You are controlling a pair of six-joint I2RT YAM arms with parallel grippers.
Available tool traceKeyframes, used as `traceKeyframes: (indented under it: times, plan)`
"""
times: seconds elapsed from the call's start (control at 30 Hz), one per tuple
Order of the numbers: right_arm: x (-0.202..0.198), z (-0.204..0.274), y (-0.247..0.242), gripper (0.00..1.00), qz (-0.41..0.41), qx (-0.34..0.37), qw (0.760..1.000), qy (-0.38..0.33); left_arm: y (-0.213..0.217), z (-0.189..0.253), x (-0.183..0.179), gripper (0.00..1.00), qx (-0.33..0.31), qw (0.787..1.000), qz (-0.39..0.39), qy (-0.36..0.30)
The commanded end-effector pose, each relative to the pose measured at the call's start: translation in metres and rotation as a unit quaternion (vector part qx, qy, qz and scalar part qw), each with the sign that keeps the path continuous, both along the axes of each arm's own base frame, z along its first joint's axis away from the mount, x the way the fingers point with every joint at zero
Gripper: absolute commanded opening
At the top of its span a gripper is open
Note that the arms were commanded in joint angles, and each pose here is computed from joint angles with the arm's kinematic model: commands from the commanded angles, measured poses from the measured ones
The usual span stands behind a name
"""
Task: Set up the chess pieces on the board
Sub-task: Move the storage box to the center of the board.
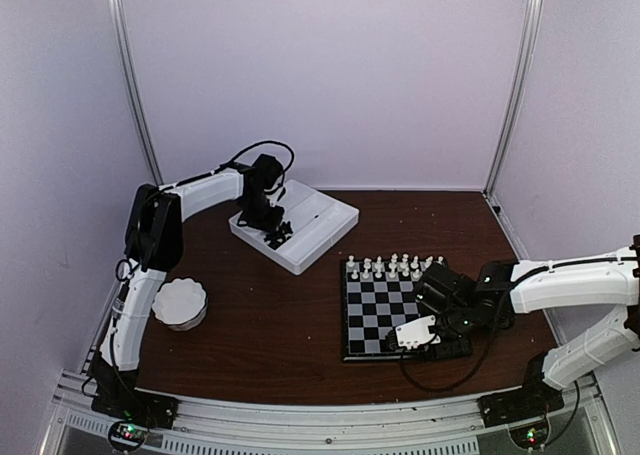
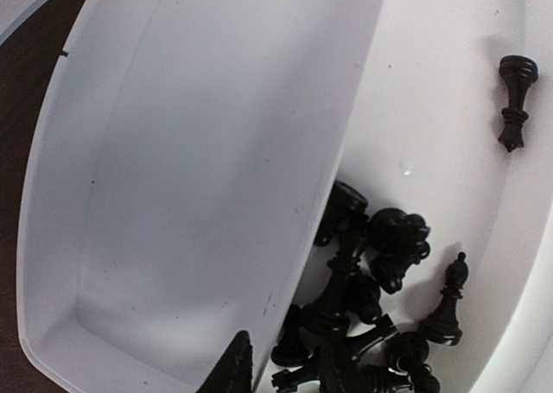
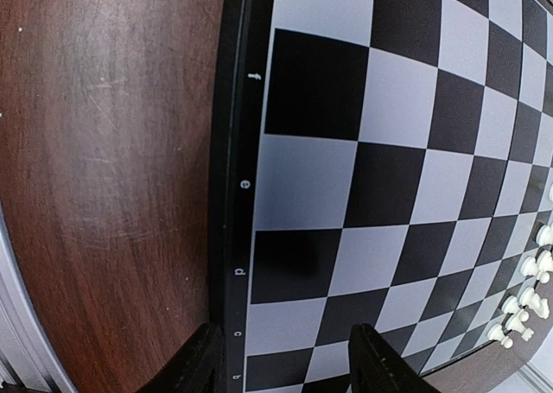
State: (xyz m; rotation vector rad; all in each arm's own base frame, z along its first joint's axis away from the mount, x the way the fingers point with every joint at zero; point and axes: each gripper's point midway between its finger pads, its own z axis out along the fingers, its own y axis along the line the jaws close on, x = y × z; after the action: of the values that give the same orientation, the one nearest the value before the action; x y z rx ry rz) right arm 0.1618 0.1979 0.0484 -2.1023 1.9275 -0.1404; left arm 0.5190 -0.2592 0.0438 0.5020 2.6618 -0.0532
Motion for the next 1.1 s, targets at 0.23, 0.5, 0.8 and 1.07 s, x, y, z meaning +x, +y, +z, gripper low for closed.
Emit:
traceKeyframes:
  times: [0.23, 0.5, 0.8, 1.07]
  plan:
    - [0.002, -0.002, 0.001, 0.52, -0.008, 0.002, 1.000, -0.007, 0.009, 0.000, 0.000, 0.07, 0.011, 1.000, 0.003, 0.002]
    - [0.003, -0.002, 0.002, 0.52, -0.009, 0.004, 1.000, -0.010, 0.023, 0.014, -0.027, 0.00, -0.001, 0.999, 0.034, 0.013]
    - [0.005, -0.001, 0.002, 0.52, -0.011, 0.008, 1.000, -0.018, 0.019, 0.011, -0.103, 0.00, -0.053, 0.993, 0.095, 0.040]
    - [0.005, 0.002, 0.003, 0.52, -0.011, 0.016, 1.000, -0.020, 0.002, 0.009, -0.162, 0.00, -0.068, 0.987, 0.136, 0.059]
